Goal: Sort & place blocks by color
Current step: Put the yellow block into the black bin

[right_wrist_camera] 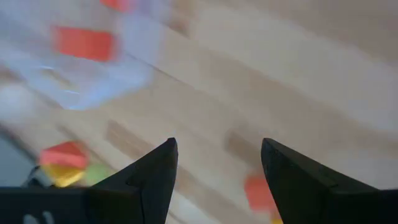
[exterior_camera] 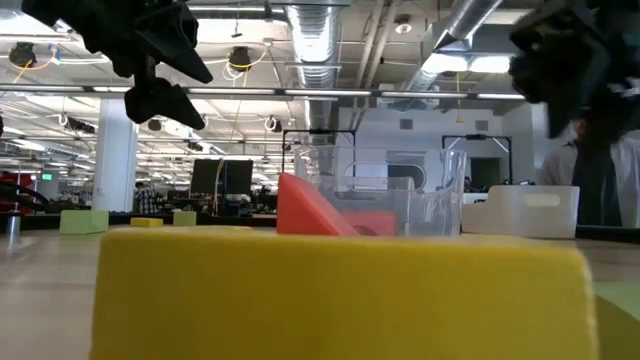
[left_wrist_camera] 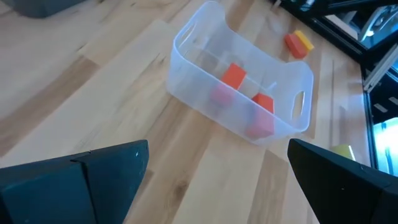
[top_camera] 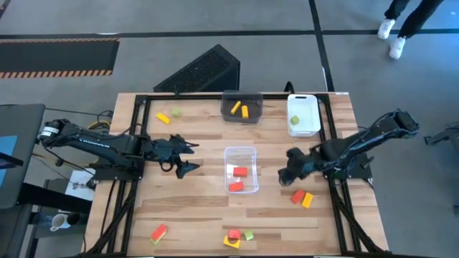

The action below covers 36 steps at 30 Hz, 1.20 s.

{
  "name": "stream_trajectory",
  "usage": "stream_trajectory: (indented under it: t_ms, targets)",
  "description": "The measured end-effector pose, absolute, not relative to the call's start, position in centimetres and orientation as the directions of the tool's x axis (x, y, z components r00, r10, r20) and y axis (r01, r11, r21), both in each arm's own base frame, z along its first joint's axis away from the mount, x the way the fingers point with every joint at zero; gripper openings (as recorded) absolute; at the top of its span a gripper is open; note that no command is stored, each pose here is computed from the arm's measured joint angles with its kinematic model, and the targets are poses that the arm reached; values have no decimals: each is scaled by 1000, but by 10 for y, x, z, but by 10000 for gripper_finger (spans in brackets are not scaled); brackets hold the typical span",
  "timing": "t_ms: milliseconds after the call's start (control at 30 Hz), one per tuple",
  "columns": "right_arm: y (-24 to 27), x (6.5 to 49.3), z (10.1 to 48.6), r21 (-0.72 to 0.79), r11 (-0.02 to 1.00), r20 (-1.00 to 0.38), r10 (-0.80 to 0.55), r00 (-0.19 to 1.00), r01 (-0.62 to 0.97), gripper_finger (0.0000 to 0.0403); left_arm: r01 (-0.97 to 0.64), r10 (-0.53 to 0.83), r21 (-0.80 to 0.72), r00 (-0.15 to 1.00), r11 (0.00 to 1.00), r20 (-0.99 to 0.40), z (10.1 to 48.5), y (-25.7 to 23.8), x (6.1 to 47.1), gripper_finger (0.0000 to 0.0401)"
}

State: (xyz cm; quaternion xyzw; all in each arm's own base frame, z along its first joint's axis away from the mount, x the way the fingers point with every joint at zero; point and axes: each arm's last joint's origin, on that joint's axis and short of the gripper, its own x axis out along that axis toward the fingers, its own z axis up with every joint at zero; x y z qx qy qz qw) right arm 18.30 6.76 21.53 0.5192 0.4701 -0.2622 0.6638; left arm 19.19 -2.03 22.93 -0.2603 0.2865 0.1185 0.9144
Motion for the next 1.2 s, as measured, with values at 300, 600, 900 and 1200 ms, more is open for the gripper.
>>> stream_trajectory:
  t_ms: [300, 600, 900, 1200]
  targets:
    - [124, 167, 187, 183, 124, -960, 235, 150, 975, 255, -353, 68, -385, 805, 853, -589, 229, -20, 192, 366]
    - [146, 150, 174, 55, 54, -981, 190, 43, 997, 255, -352, 77, -369, 805, 860, -588, 229, -18, 192, 366]
    - [150, 155, 158, 53, 50, -981, 190, 43, 997, 255, -359, 84, -371, 805, 856, -587, 229, -15, 193, 366]
    - [151, 157, 150, 21, 47, -984, 177, 12, 999, 255, -347, 57, -392, 806, 852, -590, 229, -15, 193, 366]
